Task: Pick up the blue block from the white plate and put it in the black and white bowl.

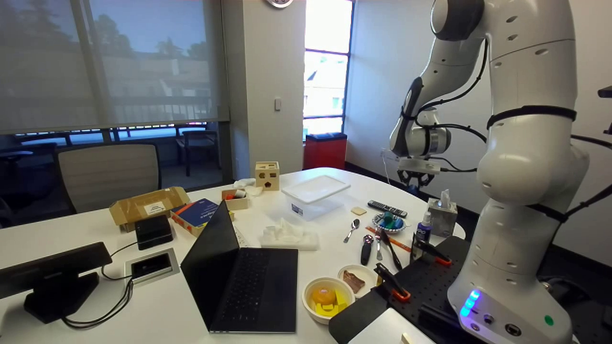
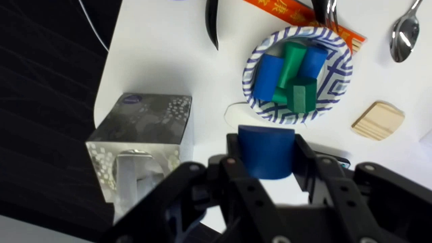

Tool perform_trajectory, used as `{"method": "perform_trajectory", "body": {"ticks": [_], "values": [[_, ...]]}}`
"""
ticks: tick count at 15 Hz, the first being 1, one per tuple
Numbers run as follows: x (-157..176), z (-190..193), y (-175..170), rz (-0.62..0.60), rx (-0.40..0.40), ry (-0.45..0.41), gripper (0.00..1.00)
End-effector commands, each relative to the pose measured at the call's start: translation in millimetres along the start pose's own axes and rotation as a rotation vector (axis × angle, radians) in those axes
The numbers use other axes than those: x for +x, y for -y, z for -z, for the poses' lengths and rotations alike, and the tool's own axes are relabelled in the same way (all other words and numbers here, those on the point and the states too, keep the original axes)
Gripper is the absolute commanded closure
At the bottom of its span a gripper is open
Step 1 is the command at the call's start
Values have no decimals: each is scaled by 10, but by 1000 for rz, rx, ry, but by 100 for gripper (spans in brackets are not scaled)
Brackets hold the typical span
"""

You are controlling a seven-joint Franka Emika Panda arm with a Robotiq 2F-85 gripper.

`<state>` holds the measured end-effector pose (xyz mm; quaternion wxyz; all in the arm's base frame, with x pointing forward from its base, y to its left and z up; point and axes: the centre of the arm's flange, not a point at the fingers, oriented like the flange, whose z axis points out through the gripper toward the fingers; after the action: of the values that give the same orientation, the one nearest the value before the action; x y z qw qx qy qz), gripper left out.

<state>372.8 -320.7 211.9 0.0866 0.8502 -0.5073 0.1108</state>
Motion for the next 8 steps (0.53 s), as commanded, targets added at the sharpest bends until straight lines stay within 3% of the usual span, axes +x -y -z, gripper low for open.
{"method": "perform_trajectory", "body": {"ticks": [1,4,8], "values": [[329,-36,122,96,90,29,86],[342,-101,250,151,135,63,86],[254,-356,284,192,120,125,86]]}}
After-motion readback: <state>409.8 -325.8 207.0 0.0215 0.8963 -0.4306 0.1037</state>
